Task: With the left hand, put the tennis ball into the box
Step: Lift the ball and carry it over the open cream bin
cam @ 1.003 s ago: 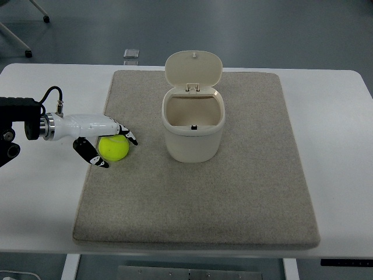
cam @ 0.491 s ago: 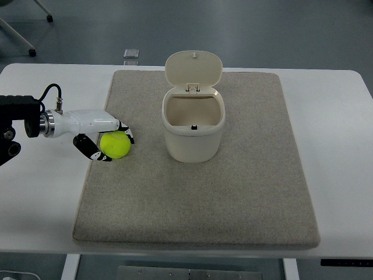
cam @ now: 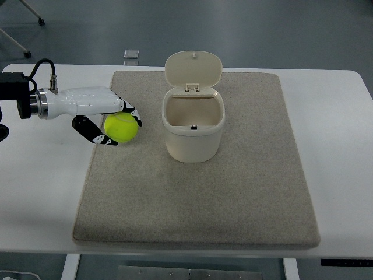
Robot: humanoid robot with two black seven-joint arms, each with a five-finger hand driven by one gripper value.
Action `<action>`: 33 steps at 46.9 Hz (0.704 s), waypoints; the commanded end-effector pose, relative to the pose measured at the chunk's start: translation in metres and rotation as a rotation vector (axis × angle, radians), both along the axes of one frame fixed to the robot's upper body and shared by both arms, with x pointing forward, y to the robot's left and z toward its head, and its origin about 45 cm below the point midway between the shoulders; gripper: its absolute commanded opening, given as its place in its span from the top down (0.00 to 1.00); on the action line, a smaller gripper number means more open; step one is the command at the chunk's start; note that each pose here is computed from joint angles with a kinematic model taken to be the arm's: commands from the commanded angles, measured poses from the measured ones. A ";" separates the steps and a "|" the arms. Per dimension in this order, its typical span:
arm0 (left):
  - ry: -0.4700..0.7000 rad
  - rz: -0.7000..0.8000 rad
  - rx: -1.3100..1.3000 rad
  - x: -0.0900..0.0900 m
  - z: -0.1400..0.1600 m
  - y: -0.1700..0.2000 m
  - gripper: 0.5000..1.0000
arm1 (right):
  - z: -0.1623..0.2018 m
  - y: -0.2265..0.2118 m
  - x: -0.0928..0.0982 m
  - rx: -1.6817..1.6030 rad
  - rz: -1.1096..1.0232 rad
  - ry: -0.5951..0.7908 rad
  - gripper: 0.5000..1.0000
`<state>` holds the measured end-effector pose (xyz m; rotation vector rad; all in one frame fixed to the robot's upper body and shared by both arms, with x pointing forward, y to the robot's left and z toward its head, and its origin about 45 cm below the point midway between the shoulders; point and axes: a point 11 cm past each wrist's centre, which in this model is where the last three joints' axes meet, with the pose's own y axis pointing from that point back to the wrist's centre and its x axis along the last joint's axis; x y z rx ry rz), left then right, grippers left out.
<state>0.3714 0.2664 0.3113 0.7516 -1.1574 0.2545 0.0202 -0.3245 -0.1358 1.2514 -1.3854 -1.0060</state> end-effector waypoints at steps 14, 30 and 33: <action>-0.172 -0.124 -0.043 0.001 0.053 -0.038 1.00 | 0.000 0.000 0.000 0.000 0.001 0.000 0.12; -0.322 -0.256 0.033 0.004 0.080 -0.082 1.00 | 0.000 0.000 0.001 0.000 0.001 -0.001 0.12; -0.345 -0.290 0.079 0.003 0.074 -0.091 1.00 | 0.000 0.000 0.001 0.000 0.001 -0.001 0.12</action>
